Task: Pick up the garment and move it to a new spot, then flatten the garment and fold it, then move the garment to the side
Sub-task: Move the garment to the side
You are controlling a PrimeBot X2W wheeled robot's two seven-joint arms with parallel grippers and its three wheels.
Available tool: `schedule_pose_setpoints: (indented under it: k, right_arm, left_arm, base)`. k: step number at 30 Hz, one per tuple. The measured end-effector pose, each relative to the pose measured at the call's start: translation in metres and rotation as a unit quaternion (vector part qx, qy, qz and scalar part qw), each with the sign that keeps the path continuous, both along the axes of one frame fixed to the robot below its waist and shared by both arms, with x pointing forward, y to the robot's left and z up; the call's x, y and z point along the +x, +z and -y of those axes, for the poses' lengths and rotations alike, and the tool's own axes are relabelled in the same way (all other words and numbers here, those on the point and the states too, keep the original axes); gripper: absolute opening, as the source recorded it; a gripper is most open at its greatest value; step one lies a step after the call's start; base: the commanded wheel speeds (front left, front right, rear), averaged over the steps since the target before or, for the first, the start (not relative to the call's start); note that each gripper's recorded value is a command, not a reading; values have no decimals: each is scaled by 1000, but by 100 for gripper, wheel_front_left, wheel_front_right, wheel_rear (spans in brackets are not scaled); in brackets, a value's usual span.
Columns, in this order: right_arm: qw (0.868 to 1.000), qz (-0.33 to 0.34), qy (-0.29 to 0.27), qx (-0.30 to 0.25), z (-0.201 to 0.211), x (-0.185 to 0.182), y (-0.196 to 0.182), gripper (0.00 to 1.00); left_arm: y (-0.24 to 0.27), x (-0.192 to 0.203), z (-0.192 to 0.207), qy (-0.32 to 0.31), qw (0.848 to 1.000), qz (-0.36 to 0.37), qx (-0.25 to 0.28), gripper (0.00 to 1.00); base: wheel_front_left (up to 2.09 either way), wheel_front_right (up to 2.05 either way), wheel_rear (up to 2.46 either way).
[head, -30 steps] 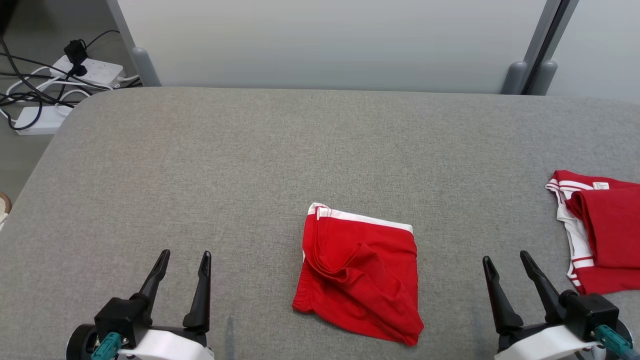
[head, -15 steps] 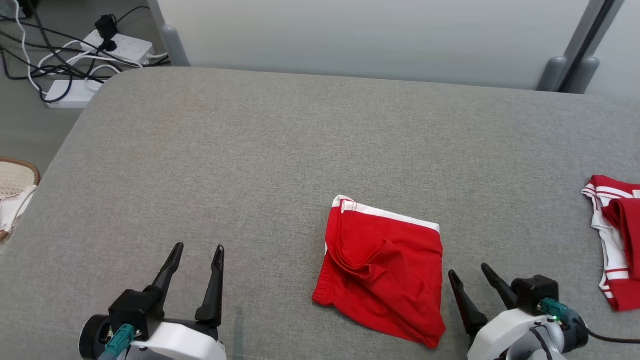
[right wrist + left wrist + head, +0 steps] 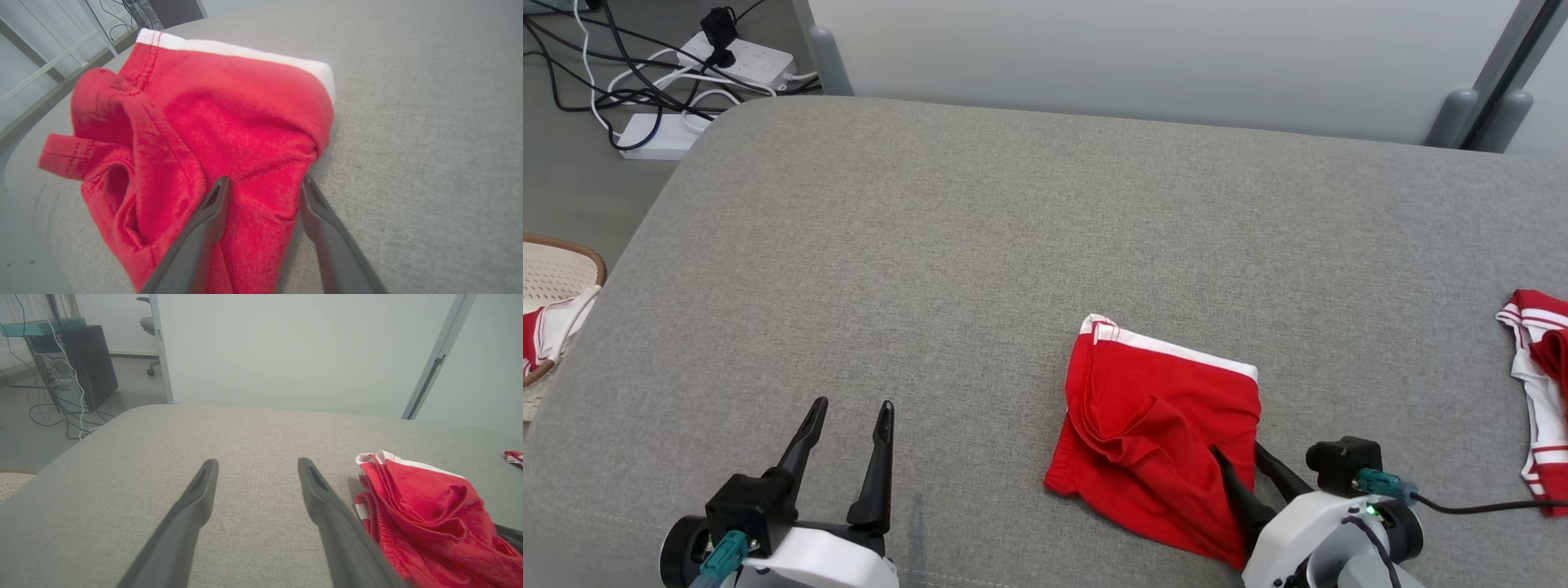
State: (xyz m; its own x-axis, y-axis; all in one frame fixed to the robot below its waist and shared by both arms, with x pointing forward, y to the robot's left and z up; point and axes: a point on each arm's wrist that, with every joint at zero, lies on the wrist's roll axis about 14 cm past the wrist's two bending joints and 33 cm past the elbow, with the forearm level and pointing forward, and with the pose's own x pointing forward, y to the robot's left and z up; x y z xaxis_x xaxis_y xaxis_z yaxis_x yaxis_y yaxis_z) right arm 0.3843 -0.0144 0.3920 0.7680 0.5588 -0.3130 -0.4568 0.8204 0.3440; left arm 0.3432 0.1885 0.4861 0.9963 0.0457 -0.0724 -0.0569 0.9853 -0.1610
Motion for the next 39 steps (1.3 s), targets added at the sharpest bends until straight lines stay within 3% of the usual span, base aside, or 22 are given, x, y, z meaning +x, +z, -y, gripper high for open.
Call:
schedule_pose_setpoints:
  k: [8, 16, 30, 39]
  right_arm:
    - [997, 62, 20, -44, 28, 22, 24, 0]
    - [980, 163, 4, -109, 89, 42, 72, 0]
    - [960, 150, -100, -212, 215, 41, 97, 0]
    - [938, 126, -171, -273, 288, 77, 107, 0]
  left_arm:
    - [0, 6, 11, -15, 1000, 2, -5, 100]
    - [0, 19, 36, -53, 999, 6, -10, 100]
    - [0, 45, 97, -150, 988, 11, -23, 100]
    - [-14, 71, 117, -188, 982, -5, -24, 100]
  base:
    - [0, 0, 0]
    - [0, 0, 0]
    - [0, 0, 0]
    - [0, 0, 0]
